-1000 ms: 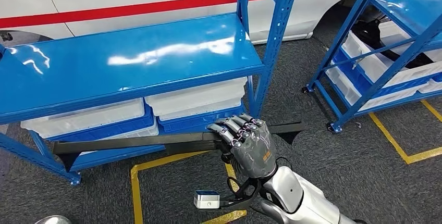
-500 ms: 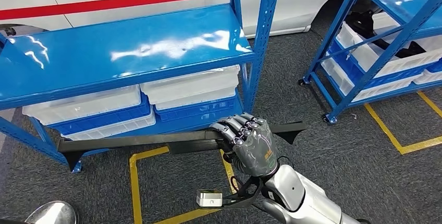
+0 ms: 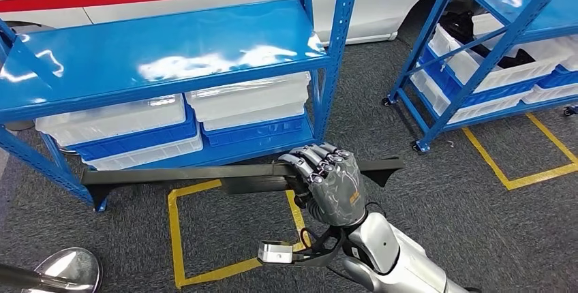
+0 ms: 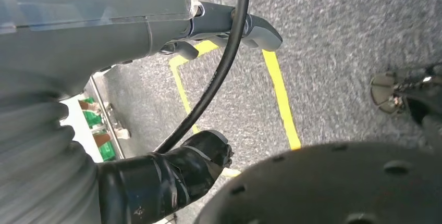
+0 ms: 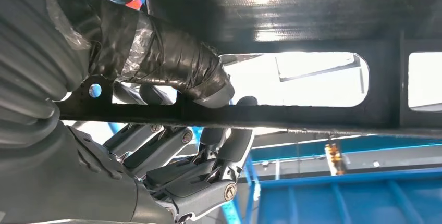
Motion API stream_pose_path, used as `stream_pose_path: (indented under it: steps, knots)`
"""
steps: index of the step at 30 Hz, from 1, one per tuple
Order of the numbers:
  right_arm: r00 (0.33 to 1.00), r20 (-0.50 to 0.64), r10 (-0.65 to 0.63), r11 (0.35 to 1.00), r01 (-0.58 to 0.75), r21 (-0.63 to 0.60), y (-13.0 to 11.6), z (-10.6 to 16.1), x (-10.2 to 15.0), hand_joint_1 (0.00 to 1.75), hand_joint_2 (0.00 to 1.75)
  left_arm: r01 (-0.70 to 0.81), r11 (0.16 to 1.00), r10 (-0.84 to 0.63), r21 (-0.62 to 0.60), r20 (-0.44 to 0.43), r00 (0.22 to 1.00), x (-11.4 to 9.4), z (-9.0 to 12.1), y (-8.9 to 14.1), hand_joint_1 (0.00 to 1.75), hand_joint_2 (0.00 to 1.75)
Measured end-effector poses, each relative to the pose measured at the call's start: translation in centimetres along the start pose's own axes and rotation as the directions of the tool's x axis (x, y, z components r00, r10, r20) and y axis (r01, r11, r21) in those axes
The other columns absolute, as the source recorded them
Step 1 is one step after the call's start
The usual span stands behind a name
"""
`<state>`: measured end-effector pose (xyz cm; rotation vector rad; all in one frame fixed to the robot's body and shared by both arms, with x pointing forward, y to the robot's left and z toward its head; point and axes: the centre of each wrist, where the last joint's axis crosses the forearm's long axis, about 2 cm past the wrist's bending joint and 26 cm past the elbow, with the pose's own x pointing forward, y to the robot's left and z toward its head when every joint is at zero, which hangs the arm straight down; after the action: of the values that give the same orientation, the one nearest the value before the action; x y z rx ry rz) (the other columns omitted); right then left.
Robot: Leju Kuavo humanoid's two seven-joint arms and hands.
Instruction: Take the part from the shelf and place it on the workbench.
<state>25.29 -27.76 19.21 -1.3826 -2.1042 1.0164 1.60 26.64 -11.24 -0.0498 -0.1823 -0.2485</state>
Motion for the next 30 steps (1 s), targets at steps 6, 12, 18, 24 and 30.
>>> stream_pose_path:
  steps: [6, 12, 18, 24, 30]
  knots:
    - [1.000, -0.007, 0.002, 1.000, -0.002, -0.002, -0.1, -0.1, -0.2, 1.75, 1.75, -0.006, 1.000, 0.006, 0.000, 0.001, 1.000, -0.2, 0.0, -0.2, 0.00, 1.75]
    - [1.000, -0.015, -0.009, 1.000, 0.009, 0.001, -0.1, -0.1, -0.2, 1.75, 1.75, -0.009, 1.000, 0.009, 0.002, 0.005, 1.000, -0.1, 0.0, -0.2, 0.00, 1.75]
    - [1.000, -0.017, -0.008, 1.000, 0.008, -0.003, -0.2, -0.4, -0.4, 1.75, 1.75, -0.009, 1.000, 0.009, 0.005, 0.010, 1.000, 0.0, 0.0, 0.0, 0.00, 1.75]
    - [1.000, -0.023, 0.001, 1.000, -0.001, -0.005, -0.3, -0.5, -0.7, 1.75, 1.75, -0.009, 1.000, 0.009, 0.000, 0.016, 1.000, 0.2, 0.0, -0.2, 0.00, 1.75]
    - [0.999, -0.045, 0.014, 1.000, -0.015, -0.009, -0.6, -1.1, -1.7, 1.75, 1.75, -0.005, 1.000, 0.005, -0.002, 0.027, 1.000, 0.4, 0.0, -0.3, 0.00, 1.75]
